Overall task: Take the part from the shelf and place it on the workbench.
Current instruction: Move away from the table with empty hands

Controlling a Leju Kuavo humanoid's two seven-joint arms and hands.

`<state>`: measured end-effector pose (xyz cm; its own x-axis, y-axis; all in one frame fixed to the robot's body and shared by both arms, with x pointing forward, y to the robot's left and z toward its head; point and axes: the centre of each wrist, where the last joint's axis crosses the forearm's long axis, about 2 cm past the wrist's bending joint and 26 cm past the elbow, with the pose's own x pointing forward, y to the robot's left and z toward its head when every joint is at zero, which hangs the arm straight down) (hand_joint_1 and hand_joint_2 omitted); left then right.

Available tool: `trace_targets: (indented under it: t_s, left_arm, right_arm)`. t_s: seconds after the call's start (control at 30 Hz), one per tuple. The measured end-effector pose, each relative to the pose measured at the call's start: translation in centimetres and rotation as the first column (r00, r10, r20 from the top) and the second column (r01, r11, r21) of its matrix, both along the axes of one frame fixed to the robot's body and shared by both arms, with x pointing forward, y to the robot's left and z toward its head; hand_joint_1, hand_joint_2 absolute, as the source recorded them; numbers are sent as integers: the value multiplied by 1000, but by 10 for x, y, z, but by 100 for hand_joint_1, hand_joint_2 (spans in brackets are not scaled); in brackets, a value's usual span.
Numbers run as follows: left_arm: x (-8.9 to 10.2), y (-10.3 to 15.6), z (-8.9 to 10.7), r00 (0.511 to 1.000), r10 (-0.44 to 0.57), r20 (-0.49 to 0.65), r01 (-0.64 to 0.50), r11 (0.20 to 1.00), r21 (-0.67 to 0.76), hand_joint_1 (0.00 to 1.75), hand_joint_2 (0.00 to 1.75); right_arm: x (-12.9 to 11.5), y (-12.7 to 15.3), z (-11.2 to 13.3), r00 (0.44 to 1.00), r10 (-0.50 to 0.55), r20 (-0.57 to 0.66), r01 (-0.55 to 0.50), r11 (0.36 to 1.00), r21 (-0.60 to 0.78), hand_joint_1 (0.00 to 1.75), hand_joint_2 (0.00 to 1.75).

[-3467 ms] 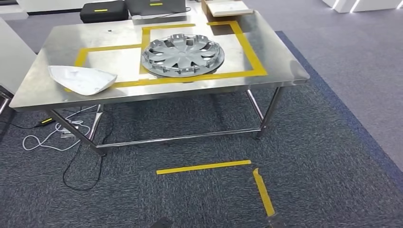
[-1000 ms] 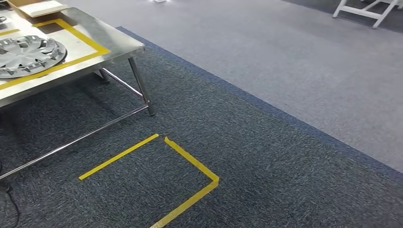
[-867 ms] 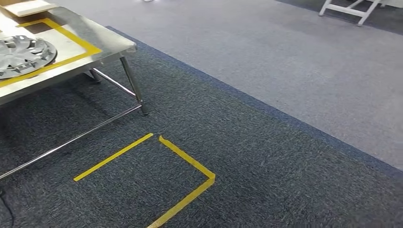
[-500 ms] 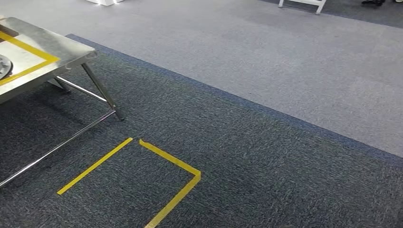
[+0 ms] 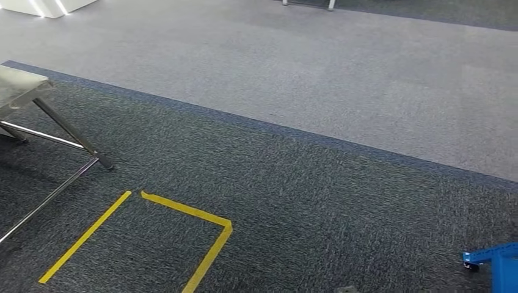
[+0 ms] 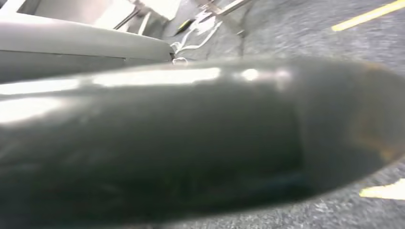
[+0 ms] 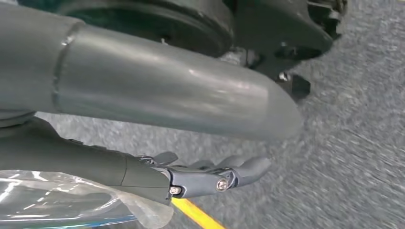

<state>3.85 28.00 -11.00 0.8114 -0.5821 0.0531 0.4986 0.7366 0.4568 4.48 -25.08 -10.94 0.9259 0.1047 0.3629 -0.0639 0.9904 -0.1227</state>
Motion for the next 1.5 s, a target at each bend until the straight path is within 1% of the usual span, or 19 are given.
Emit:
trace_targets:
  t_s: [0.13,0.23,0.3,0.5,0.63,0.77,0.97,1.07,1.2,1.3,1.4,1.5]
  left_arm:
    - [-2,4,0,1000,17,-21,-16,999,32,0,0]
    - [-7,3,0,999,26,-29,-25,998,54,0,0]
    - [-8,0,0,999,12,-34,-10,998,55,0,0]
    - [-9,-14,0,998,-23,-62,24,999,21,0,0]
    - [-8,-26,0,998,-40,-50,38,998,-46,0,0]
    - [-5,-35,1,1000,-27,-12,25,995,-97,0,0]
    - [4,-35,2,1000,14,13,-13,993,-115,0,0]
    - [7,-36,2,1000,31,-3,-31,991,-127,0,0]
    - [5,-39,2,999,21,-40,-26,989,-148,0,0]
    - [6,-42,3,999,18,-42,-25,988,-152,0,0]
    - [6,-43,3,999,26,-33,-30,988,-151,0,0]
    - [10,-41,3,998,65,-21,-67,987,-148,0,0]
  right_arm:
    - [0,0,0,1000,-19,-7,19,999,28,0,0]
    - [-3,0,0,999,-18,-39,19,999,37,0,0]
    - [-7,0,-1,998,-9,-65,11,999,32,0,0]
    - [-10,-1,-1,995,-6,-103,6,1000,0,0,0]
    - [-14,-9,-2,997,-14,-82,11,999,-36,0,0]
    - [-15,-21,-3,998,-29,-58,25,997,-71,0,0]
    - [-12,-28,-3,998,-46,-52,42,995,-88,0,0]
    - [-15,-32,-3,998,-54,-28,52,994,-92,0,0]
    - [-11,-34,-3,997,-71,6,72,993,-95,0,0]
    - [-16,-35,-3,996,-91,1,91,990,-105,0,0]
    - [-14,-36,-3,995,-103,-1,102,989,-103,0,0]
    - [-13,-36,-3,994,-109,-27,106,991,-85,0,0]
